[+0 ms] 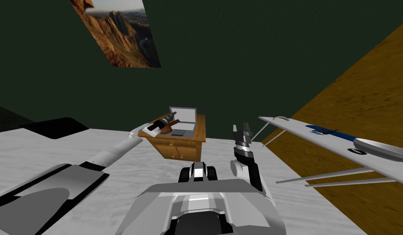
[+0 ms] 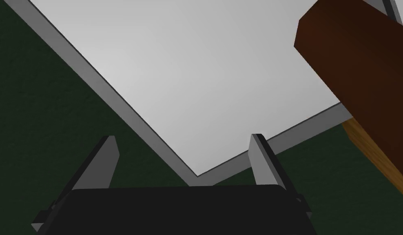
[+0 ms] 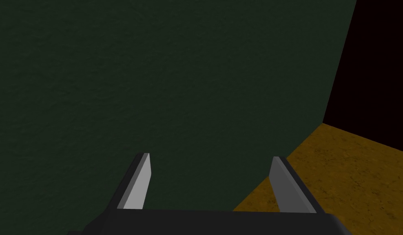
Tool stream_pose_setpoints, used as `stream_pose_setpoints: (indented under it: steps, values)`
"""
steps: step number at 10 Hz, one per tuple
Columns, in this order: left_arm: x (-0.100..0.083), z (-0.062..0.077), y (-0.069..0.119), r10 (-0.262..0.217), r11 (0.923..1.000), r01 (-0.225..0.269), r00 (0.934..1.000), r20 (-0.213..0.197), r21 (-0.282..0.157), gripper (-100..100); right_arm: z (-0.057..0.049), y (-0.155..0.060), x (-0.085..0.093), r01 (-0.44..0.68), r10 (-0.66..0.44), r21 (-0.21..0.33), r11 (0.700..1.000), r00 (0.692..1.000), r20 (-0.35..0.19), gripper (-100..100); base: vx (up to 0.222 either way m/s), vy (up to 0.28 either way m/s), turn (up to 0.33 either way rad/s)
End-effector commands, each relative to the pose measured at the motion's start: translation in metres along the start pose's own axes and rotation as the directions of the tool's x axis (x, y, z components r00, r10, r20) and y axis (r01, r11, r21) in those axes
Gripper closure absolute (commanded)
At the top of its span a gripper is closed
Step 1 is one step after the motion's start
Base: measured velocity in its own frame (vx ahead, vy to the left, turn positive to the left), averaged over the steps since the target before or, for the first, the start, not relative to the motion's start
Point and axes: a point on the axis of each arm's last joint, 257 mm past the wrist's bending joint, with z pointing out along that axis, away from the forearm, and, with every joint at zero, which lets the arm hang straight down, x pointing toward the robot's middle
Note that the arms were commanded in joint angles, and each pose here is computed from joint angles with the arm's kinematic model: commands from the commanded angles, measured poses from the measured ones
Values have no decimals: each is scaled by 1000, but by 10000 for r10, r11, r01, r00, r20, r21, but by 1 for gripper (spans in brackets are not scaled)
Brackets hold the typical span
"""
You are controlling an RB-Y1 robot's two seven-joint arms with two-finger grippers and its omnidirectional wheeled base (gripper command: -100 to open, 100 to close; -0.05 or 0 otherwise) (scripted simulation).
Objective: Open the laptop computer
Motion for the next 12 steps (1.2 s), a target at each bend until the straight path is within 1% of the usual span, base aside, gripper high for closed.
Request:
stream_pose_setpoints:
  steps: [1, 3, 4, 5, 6, 7, 8, 9, 10, 11, 12]
  values:
    - [-52, 3, 11, 548, 9960, -511, 9973, 491, -731, -100, 0, 0, 0, 0, 0, 0, 10000, 10000, 0, 0, 56, 32, -64]
    - [-83, 1, 15, 863, 9906, -769, 9930, 812, -1128, -100, 0, 0, 0, 0, 0, 0, 10000, 10000, 0, 0, 46, 24, -57]
    - [-96, 0, 16, 986, 9880, -862, 9906, 943, -1278, -100, 0, 0, 0, -1, 1, 0, 10000, 10000, 0, 0, 41, 15, -40]
    - [-114, -2, 16, 1163, 9840, -990, 9867, 1134, -1483, -100, 0, 0, 0, -1, 1, 0, 10000, 10000, 0, 0, 40, 13, -57]
    - [-120, -2, 16, 1216, 9827, -1027, 9854, 1188, -1538, -100, 0, 0, 0, -1, 1, 0, 10000, 10000, 0, 0, 31, 15, -36]
    - [-113, -2, 16, 1166, 9843, -997, 9868, 1127, -1459, -100, 0, 0, 0, -1, 1, 0, 10000, 10000, 0, 0, 13, 8, -3]
    - [-114, -2, 16, 1172, 9839, -997, 9865, 1143, -1480, -100, 0, 0, 0, -1, 1, -1, 10000, 10000, 0, 0, 0, 0, 0]
    - [-114, -2, 16, 1171, 9840, -997, 9866, 1141, -1479, 100, 0, 0, 0, -1, 1, -1, 10000, 10000, 0, 0, 0, 0, 0]
    - [-115, 3, 10, 1232, 9886, -1096, 9831, 1356, -1037, 100, 0, 0, 0, -1, 1, -1, 10000, 10000, 0, 0, -16, 8, 52]
    - [-112, 4, 9, 1191, 9895, -1065, 9838, 1337, -979, 100, 0, 0, 0, -1, 1, -1, 10000, 10000, 0, 0, -24, 3, 30]
    - [-116, 6, 6, 1318, 9901, -1220, 9783, 1600, -698, 100, 0, 0, 0, -1, 1, -1, 10000, 10000, 0, 0, -39, 4, 47]
